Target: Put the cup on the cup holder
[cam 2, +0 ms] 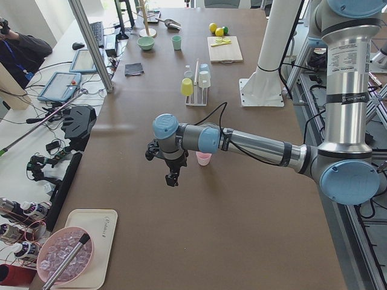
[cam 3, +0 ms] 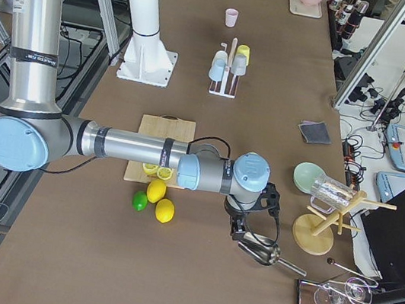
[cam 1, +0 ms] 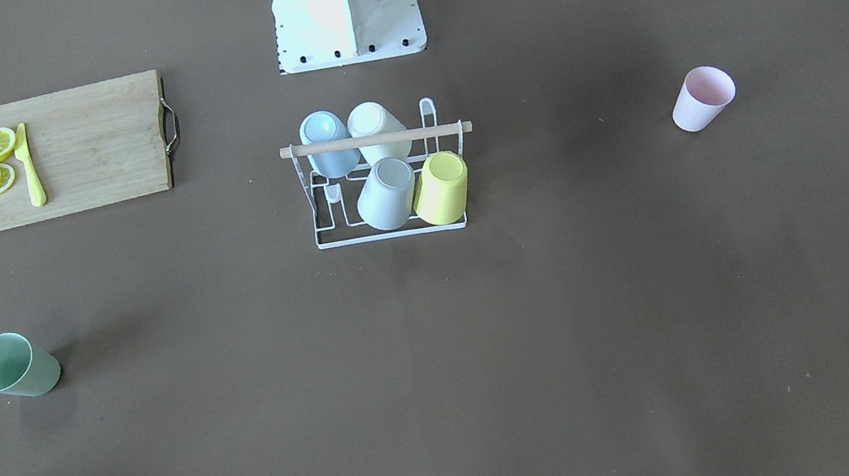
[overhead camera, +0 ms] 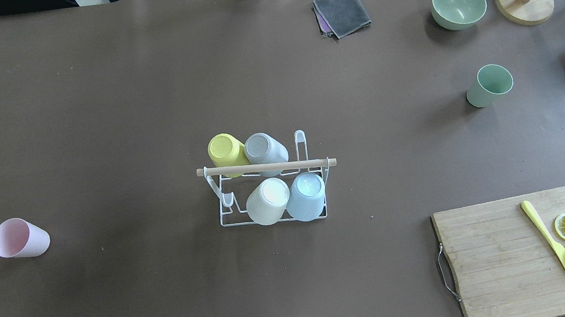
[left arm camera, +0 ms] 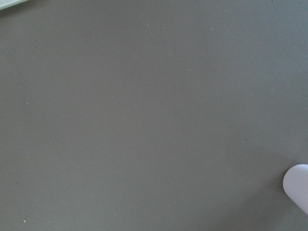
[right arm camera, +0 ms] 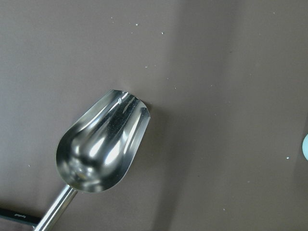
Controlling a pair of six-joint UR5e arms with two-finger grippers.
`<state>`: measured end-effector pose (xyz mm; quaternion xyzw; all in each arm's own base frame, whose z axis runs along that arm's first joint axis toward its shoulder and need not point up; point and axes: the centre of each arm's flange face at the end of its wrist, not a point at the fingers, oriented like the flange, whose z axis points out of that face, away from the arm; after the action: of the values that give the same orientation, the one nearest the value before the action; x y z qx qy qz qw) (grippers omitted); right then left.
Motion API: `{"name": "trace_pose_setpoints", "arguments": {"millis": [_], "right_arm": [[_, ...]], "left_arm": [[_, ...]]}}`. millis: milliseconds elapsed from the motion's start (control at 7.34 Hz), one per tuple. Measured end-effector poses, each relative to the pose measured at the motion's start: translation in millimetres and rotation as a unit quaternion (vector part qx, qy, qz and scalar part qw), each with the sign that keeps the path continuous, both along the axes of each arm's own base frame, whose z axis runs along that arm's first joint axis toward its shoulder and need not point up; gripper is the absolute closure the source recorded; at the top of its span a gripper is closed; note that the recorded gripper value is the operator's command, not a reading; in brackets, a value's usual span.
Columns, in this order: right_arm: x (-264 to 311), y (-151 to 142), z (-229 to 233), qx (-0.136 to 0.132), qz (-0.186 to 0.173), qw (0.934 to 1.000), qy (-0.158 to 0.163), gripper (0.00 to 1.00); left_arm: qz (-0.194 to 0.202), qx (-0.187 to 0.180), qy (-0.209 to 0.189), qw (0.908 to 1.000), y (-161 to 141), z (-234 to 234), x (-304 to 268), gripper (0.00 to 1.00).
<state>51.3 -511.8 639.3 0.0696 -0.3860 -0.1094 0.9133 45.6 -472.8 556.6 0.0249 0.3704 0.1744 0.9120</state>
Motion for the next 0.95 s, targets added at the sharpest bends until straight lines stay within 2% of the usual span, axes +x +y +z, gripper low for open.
{"name": "trace_pose_setpoints", "arguments": {"millis": [272, 545, 953], "right_arm": [[-13.4, -8.6, -11.7, 0.0, -0.006, 0.9999, -0.016, 0.0], [-39.2, -26.9, -34.5, -0.004, -0.008, 0.9995, -0.029, 0.0], [-82.8, -36.4, -69.0, -0.013, -0.015, 0.9989, -0.042, 0.0]], "left_arm": [[0.028, -0.008, -0.04, 0.9988, -15.1, -30.0, 27.7, 0.02], [0.078, -0.015, -0.108, 0.991, -40.5, -81.2, 65.0, 0.02], [0.188, -0.006, -0.196, 0.9624, -52.1, -146.1, 120.9, 0.03]]}}
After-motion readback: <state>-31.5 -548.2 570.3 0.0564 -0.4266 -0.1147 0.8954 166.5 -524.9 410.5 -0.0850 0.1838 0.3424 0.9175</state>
